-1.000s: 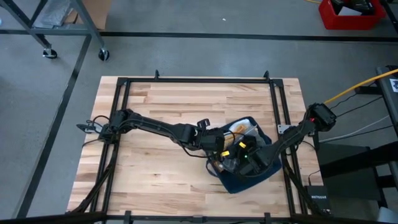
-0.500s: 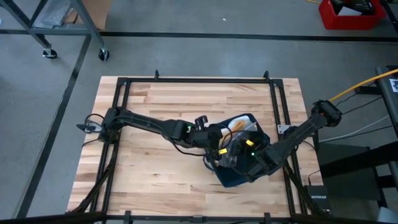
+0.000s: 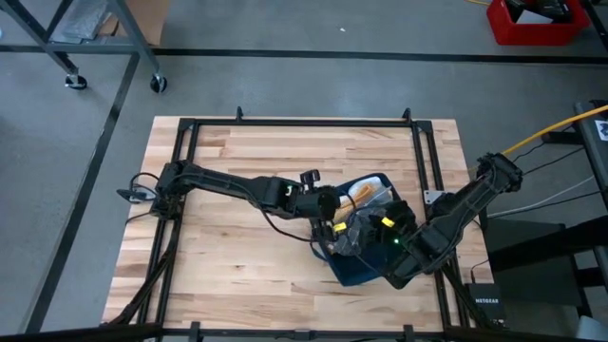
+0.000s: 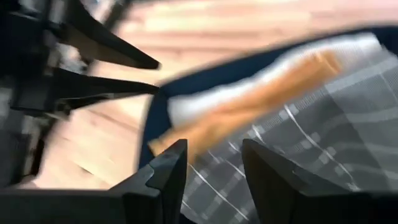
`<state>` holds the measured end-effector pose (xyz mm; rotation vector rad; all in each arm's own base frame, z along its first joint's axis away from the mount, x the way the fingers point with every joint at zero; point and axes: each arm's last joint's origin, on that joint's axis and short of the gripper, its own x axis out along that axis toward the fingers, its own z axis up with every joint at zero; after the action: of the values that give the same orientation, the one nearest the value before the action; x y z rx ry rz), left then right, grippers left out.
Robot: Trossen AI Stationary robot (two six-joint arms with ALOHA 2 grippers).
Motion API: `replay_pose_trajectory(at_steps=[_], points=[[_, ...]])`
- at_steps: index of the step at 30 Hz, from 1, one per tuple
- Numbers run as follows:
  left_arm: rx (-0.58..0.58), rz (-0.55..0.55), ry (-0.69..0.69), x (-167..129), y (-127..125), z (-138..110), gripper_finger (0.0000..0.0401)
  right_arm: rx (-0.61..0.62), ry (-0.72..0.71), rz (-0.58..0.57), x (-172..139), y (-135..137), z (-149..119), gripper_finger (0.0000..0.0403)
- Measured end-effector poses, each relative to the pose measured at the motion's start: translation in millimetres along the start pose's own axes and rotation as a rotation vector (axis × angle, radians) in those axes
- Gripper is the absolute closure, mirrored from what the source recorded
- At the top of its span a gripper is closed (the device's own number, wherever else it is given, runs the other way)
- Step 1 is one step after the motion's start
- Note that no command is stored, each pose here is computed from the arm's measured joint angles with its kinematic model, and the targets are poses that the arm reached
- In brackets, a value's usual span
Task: Fold towel
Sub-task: Return to Home Position
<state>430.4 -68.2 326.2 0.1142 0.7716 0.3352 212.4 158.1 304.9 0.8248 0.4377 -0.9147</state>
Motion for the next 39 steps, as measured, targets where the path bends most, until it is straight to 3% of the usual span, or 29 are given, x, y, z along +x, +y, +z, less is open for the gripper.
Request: replay_pose_trajectory(at_steps=[4,10,18,22,27,31,33,39], points=[[0.021,-0.007,-0.051,-22.9,10.9,7.6,0.0313,-0.004,-0.061,0.046,-9.0,8.0,11.3,0.0244],[-0.007,-0.021,-0.159,-75.7,36.0,18.5,0.0313,-0.105,-0.164,0.113,-37.0,23.1,43.2,0.0244],[0.030,-0.030,-0.353,-169.2,81.4,19.9,0.0313,-0.379,-0.233,0.214,-93.6,41.0,108.9,0.0244],[0.015,-0.043,-0.433,-221.5,107.0,6.8,0.0313,-0.562,-0.207,0.290,-121.6,41.9,143.2,0.0244],[-0.003,-0.049,-0.480,-273.6,139.3,-19.9,0.0313,-0.754,-0.130,0.463,-153.4,33.5,183.6,0.0244],[-0.046,-0.058,-0.502,-306.3,162.0,-44.4,0.0313,-0.860,-0.137,0.593,-162.8,20.0,198.8,0.0244],[-0.073,-0.064,-0.518,-318.7,170.8,-54.3,0.0313,-0.891,-0.130,0.629,-166.3,8.4,208.4,0.0244],[-0.129,-0.077,-0.550,-347.3,191.9,-82.1,0.0313,-0.835,-0.126,0.713,-177.0,-26.0,237.7,0.0244]])
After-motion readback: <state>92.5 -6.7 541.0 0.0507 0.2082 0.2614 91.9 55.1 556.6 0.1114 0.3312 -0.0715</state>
